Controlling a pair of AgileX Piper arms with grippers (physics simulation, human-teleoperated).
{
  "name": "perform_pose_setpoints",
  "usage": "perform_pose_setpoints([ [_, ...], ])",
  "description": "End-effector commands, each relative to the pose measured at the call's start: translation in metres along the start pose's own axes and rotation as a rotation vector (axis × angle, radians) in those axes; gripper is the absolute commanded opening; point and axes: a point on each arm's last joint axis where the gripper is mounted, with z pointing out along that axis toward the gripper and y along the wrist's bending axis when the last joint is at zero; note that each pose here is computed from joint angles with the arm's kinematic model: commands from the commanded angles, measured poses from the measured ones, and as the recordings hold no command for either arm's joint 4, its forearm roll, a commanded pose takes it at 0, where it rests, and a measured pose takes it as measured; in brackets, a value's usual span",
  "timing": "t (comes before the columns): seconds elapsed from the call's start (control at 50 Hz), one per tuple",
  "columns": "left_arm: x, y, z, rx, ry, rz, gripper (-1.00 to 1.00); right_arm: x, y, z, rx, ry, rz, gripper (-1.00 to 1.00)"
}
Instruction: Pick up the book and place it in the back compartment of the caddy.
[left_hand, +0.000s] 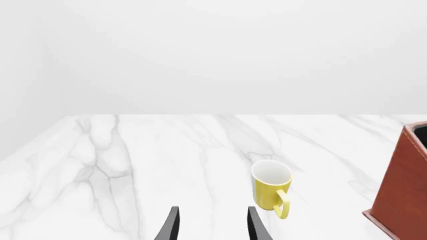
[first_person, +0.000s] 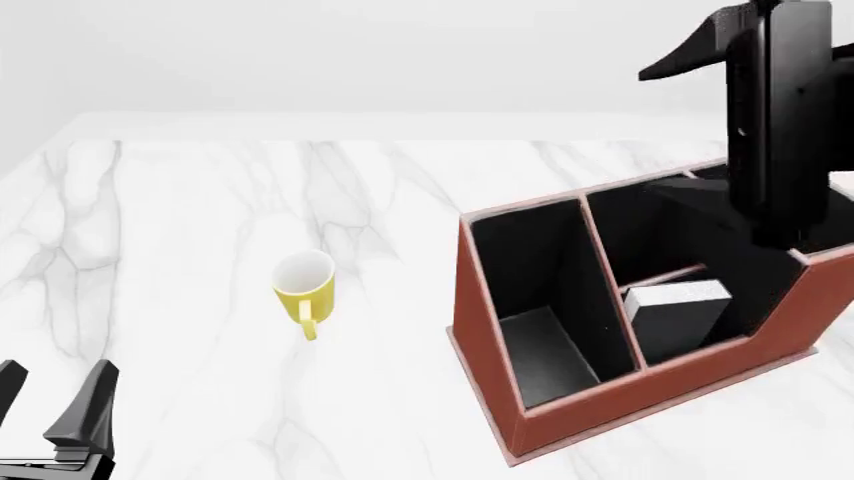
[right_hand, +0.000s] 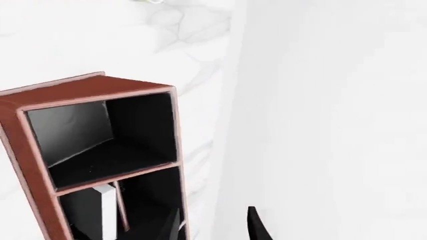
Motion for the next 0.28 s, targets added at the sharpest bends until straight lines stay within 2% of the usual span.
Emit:
perform_pose_setpoints([
  [0.02,0.0,0.0,0.0,0.0,0.0,0.0,1.0,-0.015,0.028,-0.056,0.181,-0.143,-0.03,1.0],
  [0.06,0.0,0.0,0.0,0.0,0.0,0.0,1.0,-0.021,0.033,-0.062,0.204,-0.213,0.001,1.0],
  [0.08,0.0,0.0,0.0,0.0,0.0,0.0,1.0,-0.021,0.033,-0.062,0.204,-0.213,0.001,1.0],
  [0.1,0.0,0.0,0.0,0.0,0.0,0.0,1.0,-0.024,0.036,-0.064,0.248,-0.252,0.032,1.0],
  [0.14,0.0,0.0,0.0,0.0,0.0,0.0,1.0,-0.023,0.044,-0.062,0.257,-0.258,0.018,1.0],
  [0.18,0.0,0.0,0.0,0.0,0.0,0.0,1.0,-0.021,0.053,-0.056,0.283,-0.257,0.034,1.0],
  [0.2,0.0,0.0,0.0,0.0,0.0,0.0,1.0,-0.021,0.059,-0.054,0.315,-0.269,0.013,1.0],
  [0.24,0.0,0.0,0.0,0.0,0.0,0.0,1.0,-0.025,0.059,-0.055,0.382,-0.323,0.056,1.0],
  [0.28,0.0,0.0,0.0,0.0,0.0,0.0,1.0,-0.031,0.058,-0.059,0.429,-0.403,0.127,1.0],
])
